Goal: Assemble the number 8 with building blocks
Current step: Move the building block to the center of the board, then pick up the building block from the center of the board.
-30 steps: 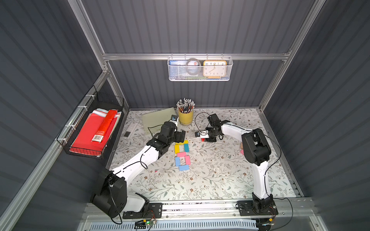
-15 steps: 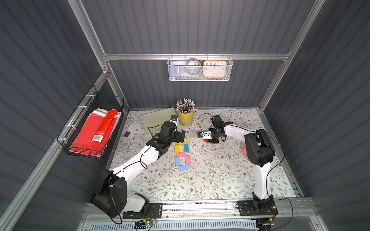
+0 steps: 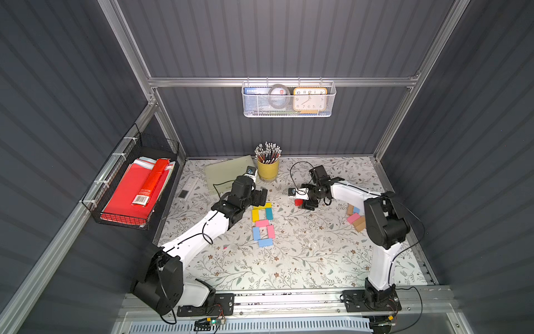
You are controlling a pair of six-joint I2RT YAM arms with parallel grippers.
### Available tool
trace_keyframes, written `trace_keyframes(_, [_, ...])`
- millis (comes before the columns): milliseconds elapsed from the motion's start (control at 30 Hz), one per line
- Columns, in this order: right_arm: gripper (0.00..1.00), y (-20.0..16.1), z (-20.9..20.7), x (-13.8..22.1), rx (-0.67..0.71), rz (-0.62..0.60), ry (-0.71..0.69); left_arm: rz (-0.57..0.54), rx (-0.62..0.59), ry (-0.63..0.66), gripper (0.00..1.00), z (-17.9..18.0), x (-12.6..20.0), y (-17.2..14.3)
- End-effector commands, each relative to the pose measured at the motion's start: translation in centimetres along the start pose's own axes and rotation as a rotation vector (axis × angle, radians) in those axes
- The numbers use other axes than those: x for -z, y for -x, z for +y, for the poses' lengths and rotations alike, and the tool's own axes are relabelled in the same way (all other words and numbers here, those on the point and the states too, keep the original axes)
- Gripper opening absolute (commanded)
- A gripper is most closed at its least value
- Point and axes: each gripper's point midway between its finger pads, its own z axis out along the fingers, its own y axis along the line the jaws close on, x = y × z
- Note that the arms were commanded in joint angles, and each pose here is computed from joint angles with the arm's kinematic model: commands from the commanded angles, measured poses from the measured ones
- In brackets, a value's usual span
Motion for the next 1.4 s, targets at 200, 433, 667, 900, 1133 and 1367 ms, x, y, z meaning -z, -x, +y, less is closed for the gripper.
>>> trace_keyframes(200, [0.99, 4.2, -3.5, 9.1, -0.501, -0.239, -0.316, -0.033, 0.004, 0.007, 0.98, 0.5, 0.8, 0.7])
trace_keyframes(433, [0.99, -0.7, -5.9, 16.4, -0.959, -0.242, -0.745, -0.036, 0.006, 0.002, 0.98, 0.4, 0.8, 0.8])
trace_keyframes(667, [0.99, -8.2, -4.4, 17.4, -1.416, -0.191, -0.713, -0.034, 0.005, -0.002, 0.98, 0.3, 0.8, 0.8])
trace_keyframes(900, [0.98, -17.3, -1.9, 17.7, -1.768, -0.015, -0.818, -0.038, 0.007, -0.005, 0.98, 0.3, 0.9, 0.9])
trace_keyframes(1133, [0.86, -22.0, -0.6, 15.9, -1.933, 0.074, -0.839, -0.043, 0.009, -0.016, 0.99, 0.1, 1.1, 1.1])
trace_keyframes(1367, [0.80, -25.6, 0.0, 13.3, -1.996, 0.229, -0.832, -0.042, 0.010, -0.022, 0.99, 0.1, 1.2, 1.0])
